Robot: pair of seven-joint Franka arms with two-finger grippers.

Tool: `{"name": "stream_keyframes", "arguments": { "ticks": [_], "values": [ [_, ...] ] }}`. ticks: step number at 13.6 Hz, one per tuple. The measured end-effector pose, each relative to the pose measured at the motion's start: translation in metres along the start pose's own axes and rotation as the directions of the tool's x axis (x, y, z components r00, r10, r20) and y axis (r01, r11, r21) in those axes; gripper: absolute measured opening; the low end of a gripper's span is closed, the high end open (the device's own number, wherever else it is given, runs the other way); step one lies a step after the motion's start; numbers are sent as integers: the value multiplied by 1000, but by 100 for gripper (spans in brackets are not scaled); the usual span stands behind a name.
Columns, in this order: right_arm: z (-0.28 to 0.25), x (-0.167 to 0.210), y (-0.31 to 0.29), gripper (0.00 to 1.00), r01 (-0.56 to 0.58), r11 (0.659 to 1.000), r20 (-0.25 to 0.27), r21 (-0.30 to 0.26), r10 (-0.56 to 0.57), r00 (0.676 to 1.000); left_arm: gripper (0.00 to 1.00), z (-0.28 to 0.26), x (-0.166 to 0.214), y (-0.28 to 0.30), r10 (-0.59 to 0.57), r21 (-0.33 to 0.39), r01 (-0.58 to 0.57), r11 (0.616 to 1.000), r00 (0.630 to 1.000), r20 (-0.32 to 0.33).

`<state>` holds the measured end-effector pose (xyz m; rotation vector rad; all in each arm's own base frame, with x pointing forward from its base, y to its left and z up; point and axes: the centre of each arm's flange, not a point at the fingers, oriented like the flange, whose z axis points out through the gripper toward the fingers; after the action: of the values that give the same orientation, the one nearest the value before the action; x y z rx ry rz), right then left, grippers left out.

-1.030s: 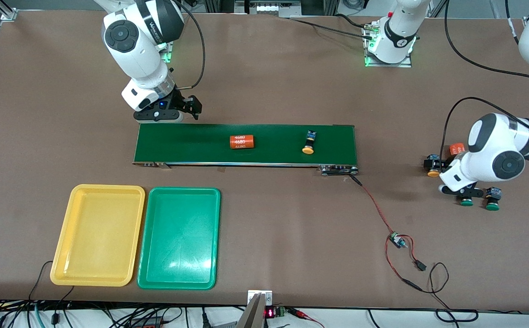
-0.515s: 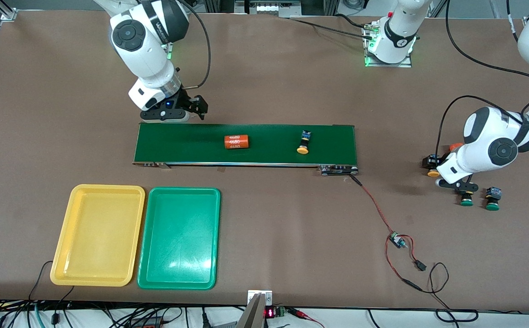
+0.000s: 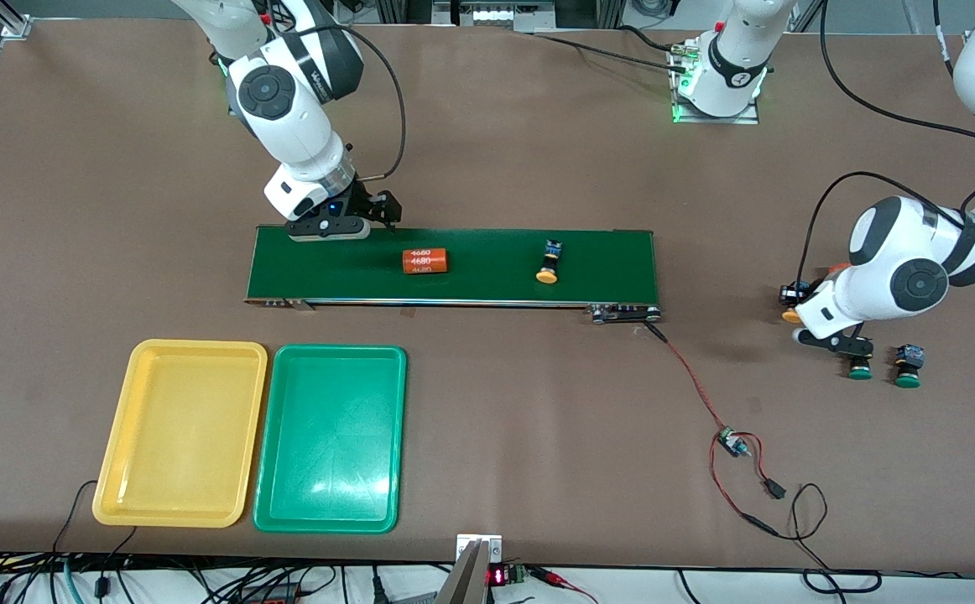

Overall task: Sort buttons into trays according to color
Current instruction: 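Grasp another yellow button with the left gripper and carry it to the belt, then release the yellow button on the belt and withdraw the left gripper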

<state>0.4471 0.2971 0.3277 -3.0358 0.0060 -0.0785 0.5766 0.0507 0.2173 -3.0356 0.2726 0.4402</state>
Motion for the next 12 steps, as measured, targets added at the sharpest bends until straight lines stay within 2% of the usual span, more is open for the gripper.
{"name": "stream_keyframes", "arguments": {
  "ticks": [2,4,7,9,12],
  "values": [
    [7,-1,0,100,2,1000,5,-12,-2,1000,41,-43,4,42,-24,-36,25,999,999,29],
    [9,-1,0,100,-11,1000,9,-15,11,1000,41,-69,5,92,-12,-76,14,997,1000,29],
    [10,0,2,100,-24,1000,9,-16,24,1000,41,-79,4,189,15,-143,-7,990,998,59],
    [10,1,3,100,-26,1000,11,-16,26,1000,41,-87,1,258,27,-140,-21,990,999,45],
    [16,0,4,100,-21,1000,21,-22,21,1000,41,-78,2,310,25,-158,-22,987,1000,18]
  ]
}}
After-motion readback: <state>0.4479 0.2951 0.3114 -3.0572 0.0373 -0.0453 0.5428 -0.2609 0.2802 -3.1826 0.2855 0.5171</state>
